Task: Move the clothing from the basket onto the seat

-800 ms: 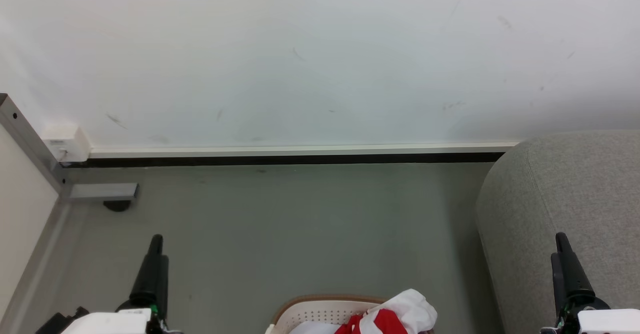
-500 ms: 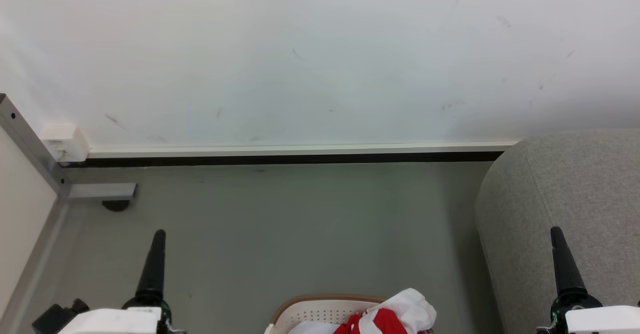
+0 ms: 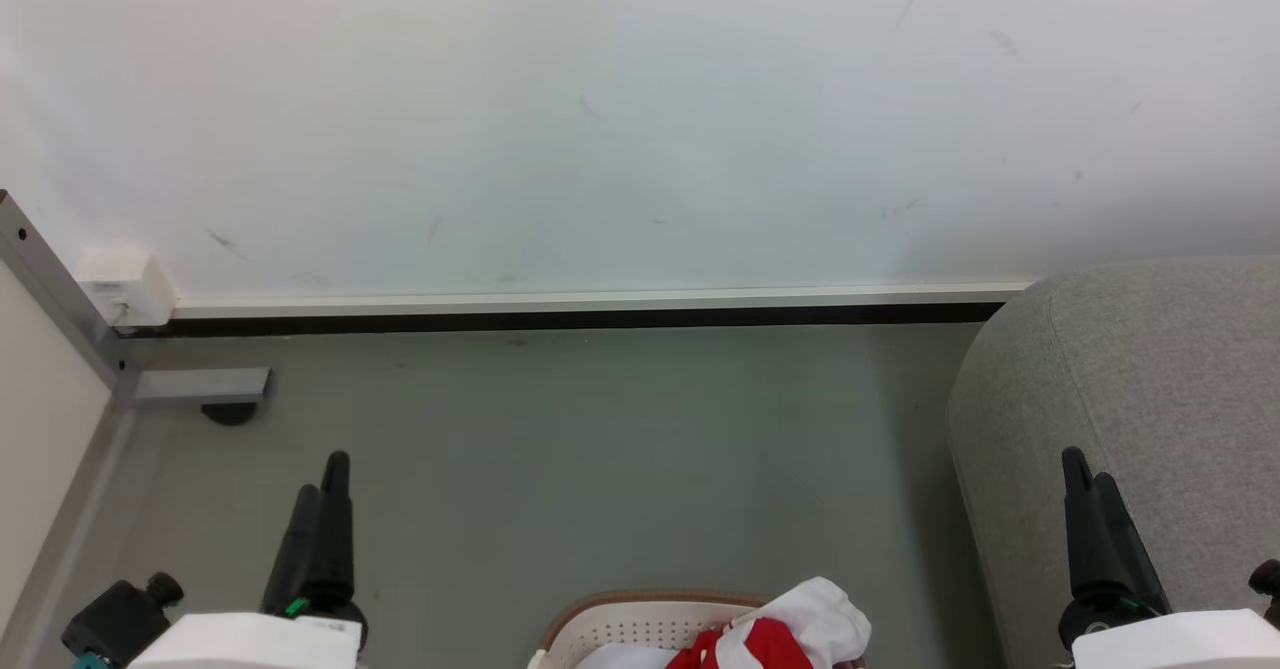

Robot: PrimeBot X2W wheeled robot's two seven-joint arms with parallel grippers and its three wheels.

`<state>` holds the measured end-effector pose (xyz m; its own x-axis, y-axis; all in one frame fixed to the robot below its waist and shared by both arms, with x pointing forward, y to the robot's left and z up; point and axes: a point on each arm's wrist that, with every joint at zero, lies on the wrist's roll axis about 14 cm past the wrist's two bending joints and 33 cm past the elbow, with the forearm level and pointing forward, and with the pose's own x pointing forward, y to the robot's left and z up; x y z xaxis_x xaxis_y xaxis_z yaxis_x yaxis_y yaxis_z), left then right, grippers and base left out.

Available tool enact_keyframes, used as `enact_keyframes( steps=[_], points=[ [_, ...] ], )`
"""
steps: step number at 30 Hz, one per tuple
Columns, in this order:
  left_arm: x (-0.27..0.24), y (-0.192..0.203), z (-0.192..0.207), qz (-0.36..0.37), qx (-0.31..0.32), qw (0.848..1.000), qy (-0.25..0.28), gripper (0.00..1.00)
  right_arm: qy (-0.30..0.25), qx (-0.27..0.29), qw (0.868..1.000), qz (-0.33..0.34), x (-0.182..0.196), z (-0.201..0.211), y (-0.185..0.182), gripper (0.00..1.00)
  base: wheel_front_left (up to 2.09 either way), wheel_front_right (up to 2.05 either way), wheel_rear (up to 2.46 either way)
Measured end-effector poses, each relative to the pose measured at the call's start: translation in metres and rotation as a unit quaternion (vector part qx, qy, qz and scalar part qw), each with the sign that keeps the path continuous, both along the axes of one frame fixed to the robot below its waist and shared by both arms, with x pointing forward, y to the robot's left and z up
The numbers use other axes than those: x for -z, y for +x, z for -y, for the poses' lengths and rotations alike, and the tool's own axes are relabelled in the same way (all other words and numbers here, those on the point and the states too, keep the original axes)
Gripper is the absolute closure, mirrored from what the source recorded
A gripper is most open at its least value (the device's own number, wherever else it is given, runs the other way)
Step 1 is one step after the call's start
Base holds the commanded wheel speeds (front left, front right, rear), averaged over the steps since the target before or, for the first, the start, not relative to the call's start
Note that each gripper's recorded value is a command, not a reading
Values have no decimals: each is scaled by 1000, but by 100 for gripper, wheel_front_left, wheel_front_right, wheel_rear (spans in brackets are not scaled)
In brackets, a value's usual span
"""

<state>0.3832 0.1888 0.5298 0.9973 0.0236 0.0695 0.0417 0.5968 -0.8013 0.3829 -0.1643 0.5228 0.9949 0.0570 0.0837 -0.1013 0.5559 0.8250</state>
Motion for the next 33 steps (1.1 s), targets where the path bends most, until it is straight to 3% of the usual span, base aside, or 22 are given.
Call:
enact_keyframes(
  steps=[7, 16, 33],
  points=[
    [-5, 0, 5, 10, 3, 996, 84, 0, -86, -3, 996, 2, 5, -3, -1, 0, 0, 0, 0],
    [-6, -1, 12, 17, 11, 985, 172, 0, -155, -6, 988, 0, 13, -7, -3, 0, 0, 0, 0],
    [-3, -2, 25, 27, 25, 961, 274, 0, -253, -9, 967, 11, 15, -11, -4, 0, 0, 0, 0]
  ],
)
